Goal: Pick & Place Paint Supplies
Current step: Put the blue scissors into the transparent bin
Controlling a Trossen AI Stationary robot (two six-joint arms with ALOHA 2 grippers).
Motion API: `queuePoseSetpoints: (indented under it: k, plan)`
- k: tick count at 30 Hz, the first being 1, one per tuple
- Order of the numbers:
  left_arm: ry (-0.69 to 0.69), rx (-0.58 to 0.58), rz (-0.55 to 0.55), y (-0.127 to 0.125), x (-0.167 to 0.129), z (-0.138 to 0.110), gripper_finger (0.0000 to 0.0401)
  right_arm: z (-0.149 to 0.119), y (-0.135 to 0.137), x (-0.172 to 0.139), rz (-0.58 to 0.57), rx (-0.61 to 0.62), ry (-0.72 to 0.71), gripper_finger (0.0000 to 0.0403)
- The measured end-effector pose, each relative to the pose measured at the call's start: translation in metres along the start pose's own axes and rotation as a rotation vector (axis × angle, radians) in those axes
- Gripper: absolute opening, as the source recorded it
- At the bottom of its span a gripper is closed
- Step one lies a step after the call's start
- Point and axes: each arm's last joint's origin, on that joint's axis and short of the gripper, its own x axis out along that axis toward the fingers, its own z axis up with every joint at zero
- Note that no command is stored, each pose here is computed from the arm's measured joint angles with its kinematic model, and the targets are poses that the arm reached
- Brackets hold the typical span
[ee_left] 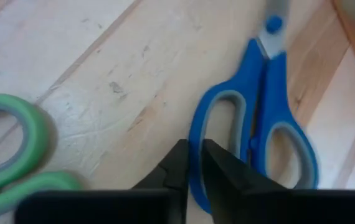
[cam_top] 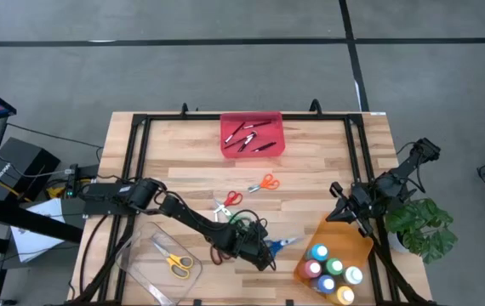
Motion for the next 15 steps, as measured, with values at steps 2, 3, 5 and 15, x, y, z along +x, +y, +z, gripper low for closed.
queuePoseSetpoints:
  k: [2,3,5,15]
  plan:
    - [0.007,-0.006,-0.005,0.000,0.000,0.000,0.0014,0.000,0.000,0.000,0.000,0.000,0.000,0.0008]
    - [0.007,-0.007,-0.004,0.000,0.000,0.000,0.0015,0.000,0.000,0.000,0.000,0.000,0.001,0.0008]
    - [0.003,-0.010,-0.001,0.000,0.000,0.000,0.0015,0.000,0.000,0.000,0.000,0.000,0.000,0.0008]
    - [0.017,-0.144,-0.021,0.005,-0.012,0.016,0.0001,0.000,0.000,0.000,0.000,0.000,0.001,0.0008]
